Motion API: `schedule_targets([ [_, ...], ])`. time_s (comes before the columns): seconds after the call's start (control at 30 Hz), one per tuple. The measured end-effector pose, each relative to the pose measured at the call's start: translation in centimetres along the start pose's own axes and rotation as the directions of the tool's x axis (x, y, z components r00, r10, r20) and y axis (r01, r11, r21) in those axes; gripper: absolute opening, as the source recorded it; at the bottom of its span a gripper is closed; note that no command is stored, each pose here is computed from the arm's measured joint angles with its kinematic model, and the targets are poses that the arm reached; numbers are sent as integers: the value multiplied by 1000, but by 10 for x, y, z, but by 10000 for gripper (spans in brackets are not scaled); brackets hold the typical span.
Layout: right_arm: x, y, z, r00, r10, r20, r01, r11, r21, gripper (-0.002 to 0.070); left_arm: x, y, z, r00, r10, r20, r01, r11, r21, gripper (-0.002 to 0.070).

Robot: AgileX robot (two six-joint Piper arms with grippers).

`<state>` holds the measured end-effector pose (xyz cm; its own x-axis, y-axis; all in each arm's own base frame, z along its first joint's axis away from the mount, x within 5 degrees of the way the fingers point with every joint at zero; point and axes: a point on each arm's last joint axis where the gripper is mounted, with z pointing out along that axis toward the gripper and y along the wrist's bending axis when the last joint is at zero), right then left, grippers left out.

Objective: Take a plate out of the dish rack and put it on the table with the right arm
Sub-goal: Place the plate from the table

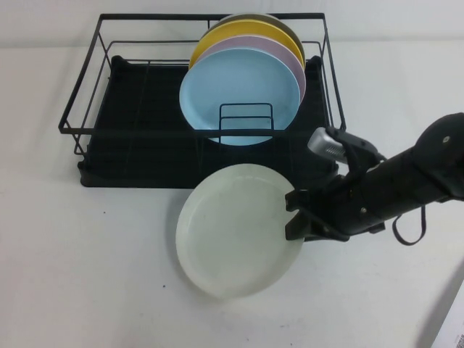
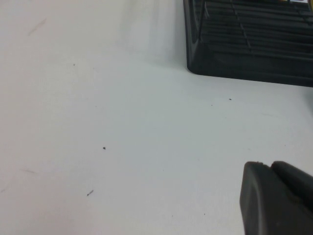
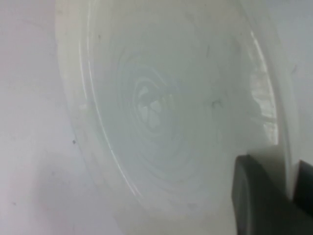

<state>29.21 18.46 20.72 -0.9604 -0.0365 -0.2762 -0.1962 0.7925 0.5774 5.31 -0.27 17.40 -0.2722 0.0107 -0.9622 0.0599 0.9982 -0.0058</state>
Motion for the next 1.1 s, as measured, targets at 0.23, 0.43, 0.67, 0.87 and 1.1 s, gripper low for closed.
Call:
schedule_targets([
  [0.23, -2, -12, 23, 999, 48, -11, -48, 999, 5, 52, 0, 0, 0, 1000, 0, 0, 0, 1000, 0, -4],
  [0.43, -3, -15, 26, 999, 51, -3, -51, 999, 15, 84, 0, 0, 0, 1000, 0, 0, 0, 1000, 0, -4],
  [0.67, -4, -21, 30, 1000, 26, 5, -27, 999, 47, 279, 0, 0, 0, 1000, 0, 0, 0, 1000, 0, -4],
  [0.87, -7, -24, 22, 1000, 21, -15, -20, 999, 42, 346, 0, 0, 0, 1000, 0, 0, 0, 1000, 0, -4],
  [1.1, 3, 4, -32, 986, -158, -55, 159, 987, 14, 192, 0, 0, 0, 1000, 0, 0, 0, 1000, 0, -4],
])
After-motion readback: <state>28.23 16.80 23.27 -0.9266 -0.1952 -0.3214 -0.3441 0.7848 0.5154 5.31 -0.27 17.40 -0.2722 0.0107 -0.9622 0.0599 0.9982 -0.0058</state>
